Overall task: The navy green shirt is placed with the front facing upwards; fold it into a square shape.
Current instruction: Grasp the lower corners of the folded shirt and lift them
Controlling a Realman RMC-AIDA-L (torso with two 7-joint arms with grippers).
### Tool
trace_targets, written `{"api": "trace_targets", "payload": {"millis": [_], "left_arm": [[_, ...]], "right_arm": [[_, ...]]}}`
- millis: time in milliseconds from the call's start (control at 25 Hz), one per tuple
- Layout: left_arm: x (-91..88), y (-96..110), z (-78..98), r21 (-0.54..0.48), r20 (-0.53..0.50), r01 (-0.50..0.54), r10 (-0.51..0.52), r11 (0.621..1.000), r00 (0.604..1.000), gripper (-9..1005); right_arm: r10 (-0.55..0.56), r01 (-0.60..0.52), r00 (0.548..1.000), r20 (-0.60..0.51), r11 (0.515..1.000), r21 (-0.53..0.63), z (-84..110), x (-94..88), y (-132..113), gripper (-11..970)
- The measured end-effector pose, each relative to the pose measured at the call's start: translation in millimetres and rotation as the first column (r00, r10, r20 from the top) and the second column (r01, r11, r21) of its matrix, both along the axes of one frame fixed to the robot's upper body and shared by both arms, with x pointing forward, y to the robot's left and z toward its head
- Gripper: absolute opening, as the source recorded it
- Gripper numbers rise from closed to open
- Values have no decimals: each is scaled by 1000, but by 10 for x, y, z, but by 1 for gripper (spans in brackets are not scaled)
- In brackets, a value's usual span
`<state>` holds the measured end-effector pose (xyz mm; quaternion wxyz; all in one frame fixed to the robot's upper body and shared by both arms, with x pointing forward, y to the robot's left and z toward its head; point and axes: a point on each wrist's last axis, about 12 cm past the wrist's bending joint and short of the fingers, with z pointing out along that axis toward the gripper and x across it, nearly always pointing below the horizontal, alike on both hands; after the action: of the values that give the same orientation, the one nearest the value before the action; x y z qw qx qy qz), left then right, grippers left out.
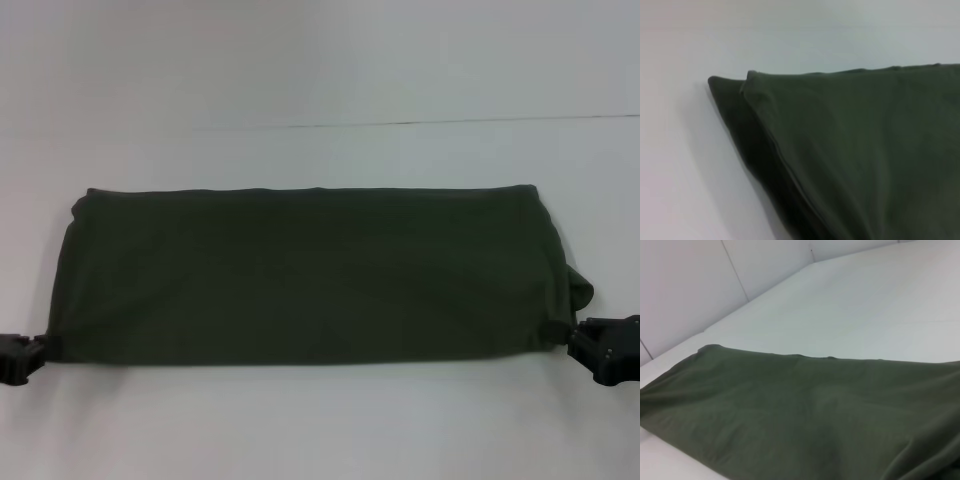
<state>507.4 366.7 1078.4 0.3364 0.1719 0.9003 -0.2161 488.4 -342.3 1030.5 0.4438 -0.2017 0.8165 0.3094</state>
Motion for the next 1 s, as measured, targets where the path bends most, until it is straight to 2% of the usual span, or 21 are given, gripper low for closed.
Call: {"api": "trace_targets", "payload": {"millis": [640, 1000], "left_arm": [[-480, 225, -69, -61, 17, -8, 9, 998, 1000, 31], [-540, 243, -87, -62, 16, -2, 3, 998, 1000, 38]], "right_arm": [[86, -87, 996, 12, 996, 20, -5, -83, 98, 109], [77, -77, 997, 2, 997, 27, -12, -85, 94, 116]]}}
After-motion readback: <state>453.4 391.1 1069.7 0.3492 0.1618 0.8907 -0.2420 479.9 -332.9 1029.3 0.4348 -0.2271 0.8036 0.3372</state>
